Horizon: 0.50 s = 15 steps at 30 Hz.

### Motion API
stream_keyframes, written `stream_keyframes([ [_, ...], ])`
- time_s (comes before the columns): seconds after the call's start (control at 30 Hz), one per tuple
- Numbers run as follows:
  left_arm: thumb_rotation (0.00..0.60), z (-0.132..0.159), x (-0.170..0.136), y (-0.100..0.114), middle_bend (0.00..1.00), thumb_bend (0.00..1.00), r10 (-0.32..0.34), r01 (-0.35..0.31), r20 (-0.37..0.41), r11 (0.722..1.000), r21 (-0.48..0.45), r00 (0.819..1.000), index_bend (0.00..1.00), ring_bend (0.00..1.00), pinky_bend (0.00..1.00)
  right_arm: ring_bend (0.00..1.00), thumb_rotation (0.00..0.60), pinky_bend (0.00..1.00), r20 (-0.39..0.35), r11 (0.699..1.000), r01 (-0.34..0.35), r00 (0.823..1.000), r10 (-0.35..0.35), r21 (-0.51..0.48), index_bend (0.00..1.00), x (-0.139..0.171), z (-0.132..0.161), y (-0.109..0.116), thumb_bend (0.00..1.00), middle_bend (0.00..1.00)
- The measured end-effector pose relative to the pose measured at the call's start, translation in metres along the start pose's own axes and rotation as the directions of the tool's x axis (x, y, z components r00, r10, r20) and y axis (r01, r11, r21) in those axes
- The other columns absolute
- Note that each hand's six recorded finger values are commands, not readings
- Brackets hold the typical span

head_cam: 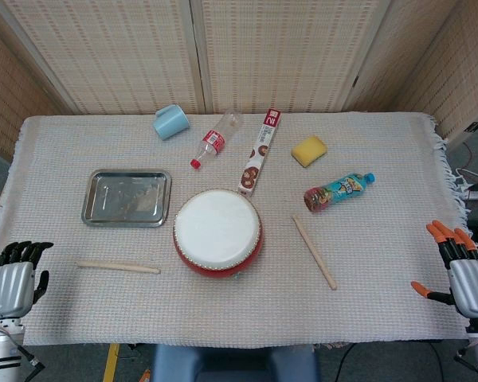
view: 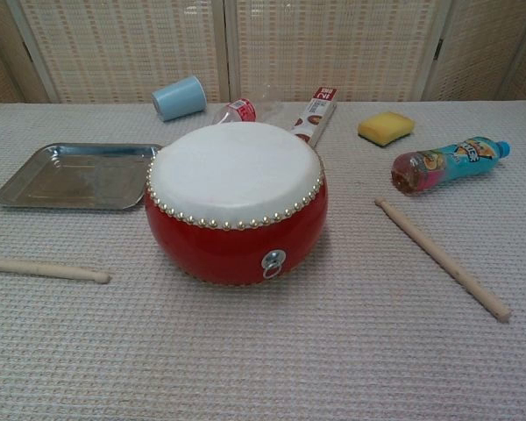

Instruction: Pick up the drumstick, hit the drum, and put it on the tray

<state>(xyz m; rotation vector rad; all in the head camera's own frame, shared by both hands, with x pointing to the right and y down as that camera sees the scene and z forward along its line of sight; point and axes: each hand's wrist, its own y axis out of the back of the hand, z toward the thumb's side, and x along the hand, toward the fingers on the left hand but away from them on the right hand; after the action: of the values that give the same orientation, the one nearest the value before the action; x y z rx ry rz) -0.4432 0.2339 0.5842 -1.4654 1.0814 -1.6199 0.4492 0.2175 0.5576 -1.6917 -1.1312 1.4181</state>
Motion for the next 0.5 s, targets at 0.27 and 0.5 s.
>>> stream_keyframes([
  [0.27,0.6,0.0,0.0,-0.001,0.27,0.41,-0.016,0.016,0.008,1.0,-0.026,1.0,0.29,0.18,0.13,0.0,0.6,0.07,-0.015,1.0,0.001,1.0,-0.001,-0.005,0.0,0.0,0.005,0.002,0.06,0.02],
  [0.5,0.6,0.01,0.011,-0.004,0.29,0.41,-0.031,0.038,0.073,0.995,-0.094,0.997,0.38,0.21,0.14,0.0,0.6,0.07,-0.055,0.999,0.031,0.998,-0.031,0.013,0.0,0.0,0.014,0.016,0.06,0.02],
])
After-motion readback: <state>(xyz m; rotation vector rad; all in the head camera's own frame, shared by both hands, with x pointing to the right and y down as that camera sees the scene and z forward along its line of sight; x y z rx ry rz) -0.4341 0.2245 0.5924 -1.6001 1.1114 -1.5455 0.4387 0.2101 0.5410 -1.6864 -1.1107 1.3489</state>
